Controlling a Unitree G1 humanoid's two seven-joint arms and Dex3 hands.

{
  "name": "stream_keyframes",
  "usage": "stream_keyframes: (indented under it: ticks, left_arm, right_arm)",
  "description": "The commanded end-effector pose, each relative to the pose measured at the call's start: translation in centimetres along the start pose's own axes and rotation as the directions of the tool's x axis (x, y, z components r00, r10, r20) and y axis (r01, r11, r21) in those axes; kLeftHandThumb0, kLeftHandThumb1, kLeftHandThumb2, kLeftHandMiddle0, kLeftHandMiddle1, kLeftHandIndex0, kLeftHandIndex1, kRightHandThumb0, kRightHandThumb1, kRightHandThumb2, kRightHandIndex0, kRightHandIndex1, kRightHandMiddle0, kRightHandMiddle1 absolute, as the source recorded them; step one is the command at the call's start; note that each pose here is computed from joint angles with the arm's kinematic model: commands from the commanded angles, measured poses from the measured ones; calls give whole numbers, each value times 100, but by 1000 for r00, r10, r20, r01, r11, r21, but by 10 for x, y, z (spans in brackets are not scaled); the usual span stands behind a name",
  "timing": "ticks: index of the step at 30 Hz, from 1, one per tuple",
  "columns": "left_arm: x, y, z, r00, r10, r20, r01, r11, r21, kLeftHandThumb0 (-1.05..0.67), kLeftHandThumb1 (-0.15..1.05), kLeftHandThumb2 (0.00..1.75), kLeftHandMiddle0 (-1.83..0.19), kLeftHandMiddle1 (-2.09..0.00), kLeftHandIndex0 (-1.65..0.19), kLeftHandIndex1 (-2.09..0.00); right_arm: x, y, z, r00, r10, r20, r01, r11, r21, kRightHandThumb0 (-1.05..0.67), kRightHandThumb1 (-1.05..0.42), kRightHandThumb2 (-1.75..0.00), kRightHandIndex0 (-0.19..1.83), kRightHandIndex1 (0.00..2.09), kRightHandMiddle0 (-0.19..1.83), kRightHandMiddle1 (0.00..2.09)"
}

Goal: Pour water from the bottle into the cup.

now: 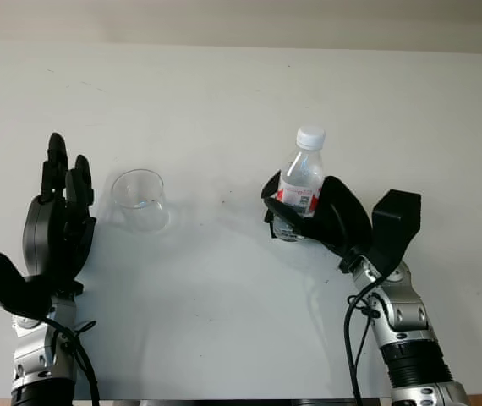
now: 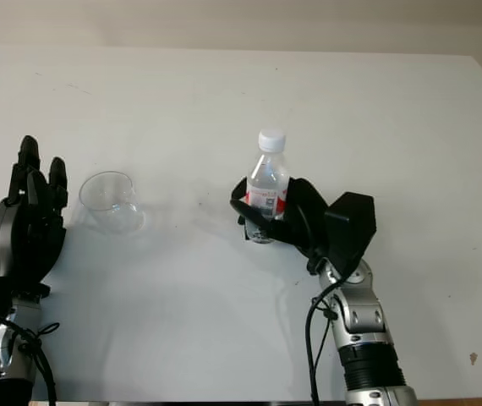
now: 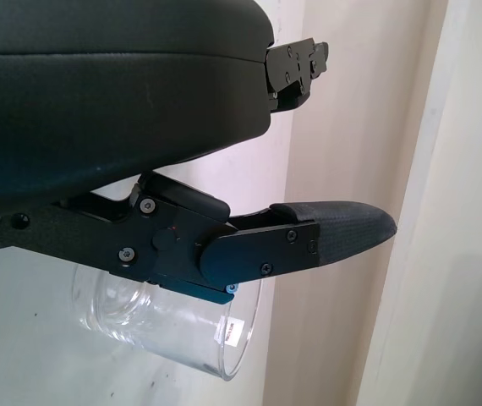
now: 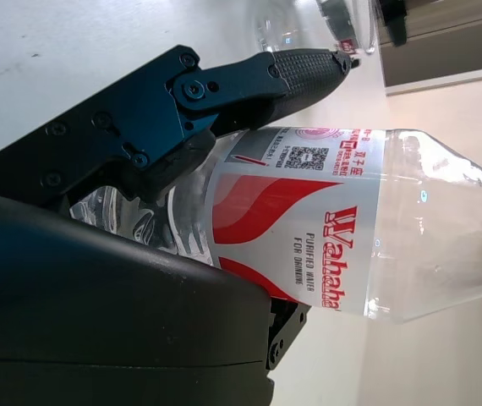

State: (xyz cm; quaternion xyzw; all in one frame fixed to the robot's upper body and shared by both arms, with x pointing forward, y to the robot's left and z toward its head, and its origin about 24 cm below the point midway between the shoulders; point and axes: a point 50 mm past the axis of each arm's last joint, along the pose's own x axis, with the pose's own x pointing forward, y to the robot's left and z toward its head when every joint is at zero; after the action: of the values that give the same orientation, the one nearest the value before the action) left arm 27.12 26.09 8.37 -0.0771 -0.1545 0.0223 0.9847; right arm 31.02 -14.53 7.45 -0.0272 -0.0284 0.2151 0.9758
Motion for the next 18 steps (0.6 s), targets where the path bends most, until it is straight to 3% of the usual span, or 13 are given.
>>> stream_keyframes:
  ticks: [1,9,18]
  left_arm:
    - [-4,4,-2,1000,7,-9,-7,1000,2,-76,105,55,18,-5,19,-3]
    - [-4,5,-1,1000,11,-6,-11,1000,17,-76,105,56,17,-5,19,-3]
    - [-2,6,0,1000,1,-6,-1,1000,15,-77,105,55,17,-5,19,-3]
  right_arm:
    - [-7,2,-8,1000,-4,-11,4,1000,-30,-51,-105,-46,90,209,68,209]
    - [-15,11,-14,999,12,51,-9,998,-60,-55,-105,-28,29,204,14,199]
    - [-24,12,-22,999,-12,44,14,999,-43,-57,-105,-22,2,199,5,190]
